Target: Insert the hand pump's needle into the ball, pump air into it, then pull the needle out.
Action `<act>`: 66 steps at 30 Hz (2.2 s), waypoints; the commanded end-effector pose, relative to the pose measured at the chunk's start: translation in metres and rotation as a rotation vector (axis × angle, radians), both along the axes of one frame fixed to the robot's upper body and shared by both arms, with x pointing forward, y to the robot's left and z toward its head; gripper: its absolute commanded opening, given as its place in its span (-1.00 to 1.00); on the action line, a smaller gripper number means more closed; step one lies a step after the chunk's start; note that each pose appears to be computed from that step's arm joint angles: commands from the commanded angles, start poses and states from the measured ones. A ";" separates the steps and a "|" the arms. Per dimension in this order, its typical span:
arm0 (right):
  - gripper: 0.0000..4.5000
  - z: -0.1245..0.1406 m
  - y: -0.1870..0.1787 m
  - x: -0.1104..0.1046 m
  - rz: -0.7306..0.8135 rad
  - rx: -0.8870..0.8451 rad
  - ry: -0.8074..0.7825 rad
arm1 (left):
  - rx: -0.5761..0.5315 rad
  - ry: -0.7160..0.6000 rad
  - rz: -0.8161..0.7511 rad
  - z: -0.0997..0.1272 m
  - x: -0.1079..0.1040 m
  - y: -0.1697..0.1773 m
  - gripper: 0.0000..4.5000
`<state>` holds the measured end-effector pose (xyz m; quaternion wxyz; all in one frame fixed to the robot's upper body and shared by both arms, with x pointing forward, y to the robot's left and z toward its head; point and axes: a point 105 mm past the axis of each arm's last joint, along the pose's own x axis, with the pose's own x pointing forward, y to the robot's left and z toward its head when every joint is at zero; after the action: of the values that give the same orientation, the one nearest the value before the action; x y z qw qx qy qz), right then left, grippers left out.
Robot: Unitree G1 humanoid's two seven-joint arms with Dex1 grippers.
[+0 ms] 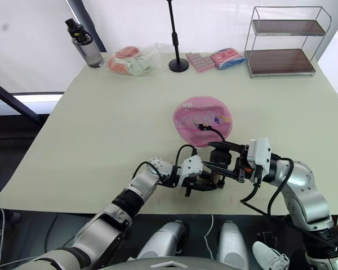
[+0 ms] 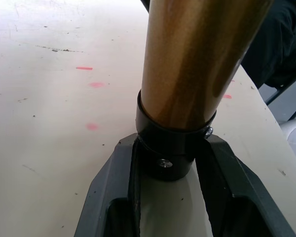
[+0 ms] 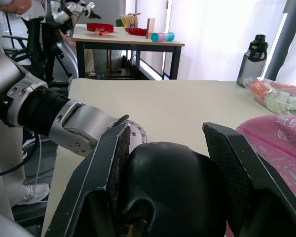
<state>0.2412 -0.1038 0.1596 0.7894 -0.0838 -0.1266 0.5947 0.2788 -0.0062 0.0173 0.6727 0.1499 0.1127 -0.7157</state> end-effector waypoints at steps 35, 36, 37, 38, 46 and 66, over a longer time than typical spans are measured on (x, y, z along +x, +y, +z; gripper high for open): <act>-0.15 0.154 -0.048 -0.012 -0.061 0.096 -0.215 | -0.010 -0.014 0.076 -0.014 -0.002 -0.033 -0.51; -0.15 0.155 -0.048 -0.013 -0.057 0.095 -0.217 | -0.010 -0.017 0.077 -0.014 -0.002 -0.034 -0.51; -0.15 0.155 -0.048 -0.014 -0.056 0.095 -0.219 | -0.011 -0.018 0.078 -0.014 -0.002 -0.034 -0.51; -0.15 0.157 -0.049 -0.015 -0.055 0.095 -0.221 | -0.011 -0.019 0.079 -0.014 -0.002 -0.035 -0.51; -0.15 0.163 -0.055 -0.018 -0.058 0.083 -0.234 | -0.014 -0.021 0.080 -0.016 -0.004 -0.044 -0.52; -0.15 0.049 -0.053 -0.008 -0.097 -0.020 0.012 | 0.040 -0.016 0.104 -0.031 -0.004 -0.040 -0.52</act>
<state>0.2332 -0.1591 0.2285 0.8202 -0.0981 -0.1451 0.5446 0.2810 -0.0541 0.0066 0.7115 0.1584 0.0866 -0.6791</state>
